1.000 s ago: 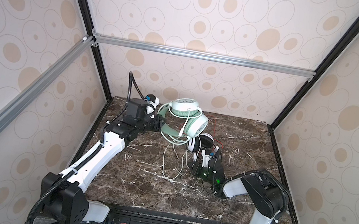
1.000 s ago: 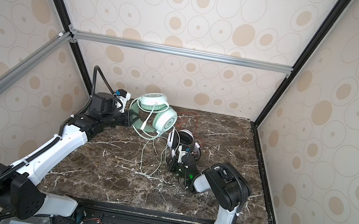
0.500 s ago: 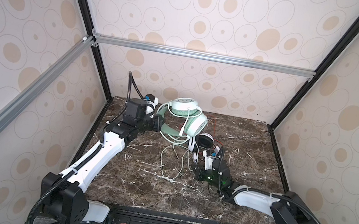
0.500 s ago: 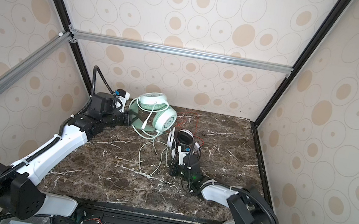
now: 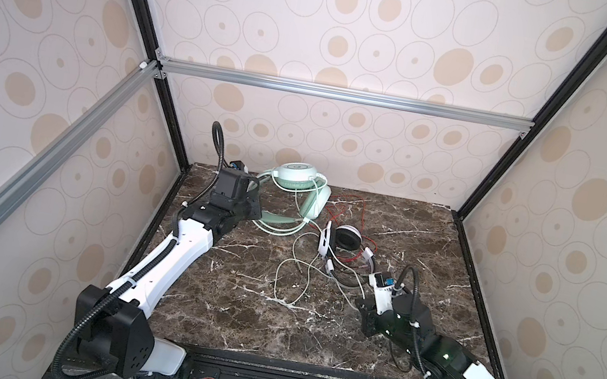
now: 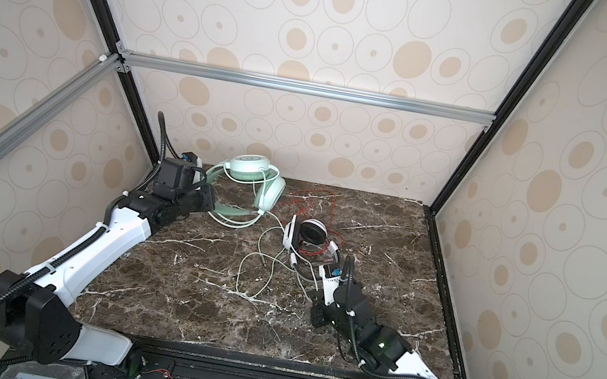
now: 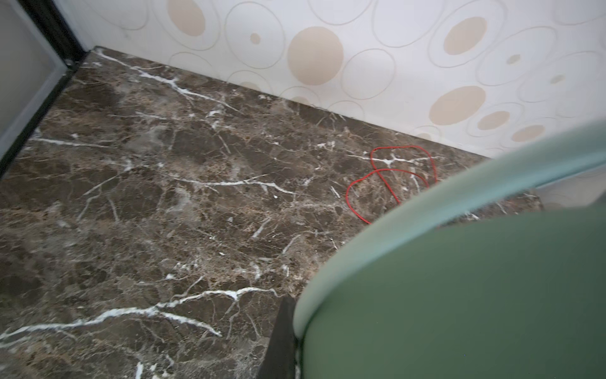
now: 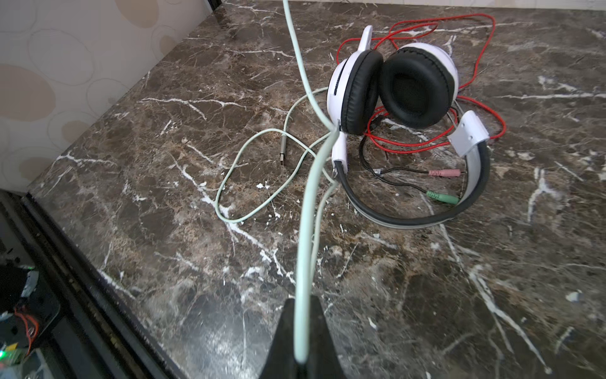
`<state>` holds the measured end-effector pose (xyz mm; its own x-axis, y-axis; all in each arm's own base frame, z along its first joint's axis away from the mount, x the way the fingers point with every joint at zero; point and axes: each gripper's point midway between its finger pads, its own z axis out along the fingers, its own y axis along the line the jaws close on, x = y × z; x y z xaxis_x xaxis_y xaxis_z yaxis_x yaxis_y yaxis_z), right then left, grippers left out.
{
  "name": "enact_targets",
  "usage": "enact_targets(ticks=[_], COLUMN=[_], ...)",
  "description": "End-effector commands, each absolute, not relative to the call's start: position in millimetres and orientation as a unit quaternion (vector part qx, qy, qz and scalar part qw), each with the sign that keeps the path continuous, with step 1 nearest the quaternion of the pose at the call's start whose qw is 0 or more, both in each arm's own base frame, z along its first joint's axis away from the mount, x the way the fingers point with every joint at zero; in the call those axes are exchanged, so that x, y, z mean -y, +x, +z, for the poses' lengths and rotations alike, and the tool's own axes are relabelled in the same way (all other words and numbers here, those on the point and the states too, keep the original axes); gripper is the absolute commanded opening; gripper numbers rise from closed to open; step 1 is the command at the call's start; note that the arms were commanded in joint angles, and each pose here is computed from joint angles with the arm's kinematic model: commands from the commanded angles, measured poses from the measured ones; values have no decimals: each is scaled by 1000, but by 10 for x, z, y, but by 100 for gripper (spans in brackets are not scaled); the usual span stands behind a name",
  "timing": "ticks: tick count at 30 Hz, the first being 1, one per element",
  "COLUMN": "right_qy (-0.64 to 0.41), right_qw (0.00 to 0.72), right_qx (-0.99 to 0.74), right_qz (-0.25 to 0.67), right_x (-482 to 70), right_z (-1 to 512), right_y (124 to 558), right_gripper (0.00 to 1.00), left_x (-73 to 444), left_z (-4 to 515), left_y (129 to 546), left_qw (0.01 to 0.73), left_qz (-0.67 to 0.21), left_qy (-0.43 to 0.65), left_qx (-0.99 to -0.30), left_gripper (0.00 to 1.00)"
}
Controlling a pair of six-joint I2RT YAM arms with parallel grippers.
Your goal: Wrap the headphones
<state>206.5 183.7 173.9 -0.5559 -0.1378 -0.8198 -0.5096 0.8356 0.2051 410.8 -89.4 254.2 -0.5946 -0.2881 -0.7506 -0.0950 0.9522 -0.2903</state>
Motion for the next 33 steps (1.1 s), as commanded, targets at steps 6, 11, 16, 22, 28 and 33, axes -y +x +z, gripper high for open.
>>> enact_targets(ticks=[6,11,16,22,28,33], right_qy=[-254,-265,-275,-338,-381,-397], right_qw=[378,397,410,384,410,448], right_qx=[-865,-856,-844,-836,-823,-801], right_qz=[209,197,210,198,93,29], right_x=[-1726,-1649,-1654,-1854,-1823,-1764], right_z=[1728,1905,2149,2299,2626,3164], right_y=[1650,1557,1508,1445,1560,1742], right_gripper=[0,0,0,0,0,0], left_x=[696,580,485,555,755,862], left_z=[2691,2639,2631,2564,2525,2492], left_y=[4303,4316,4308,4331,4309,4268], left_qw=[461,458,458,445,445,439], left_qz=[-83,-45,-16,2,34,89], left_qy=[-174,-183,-195,-177,-126,-96], left_qx=[-866,-869,-867,-878,-886,-889], left_gripper=[0,0,0,0,0,0])
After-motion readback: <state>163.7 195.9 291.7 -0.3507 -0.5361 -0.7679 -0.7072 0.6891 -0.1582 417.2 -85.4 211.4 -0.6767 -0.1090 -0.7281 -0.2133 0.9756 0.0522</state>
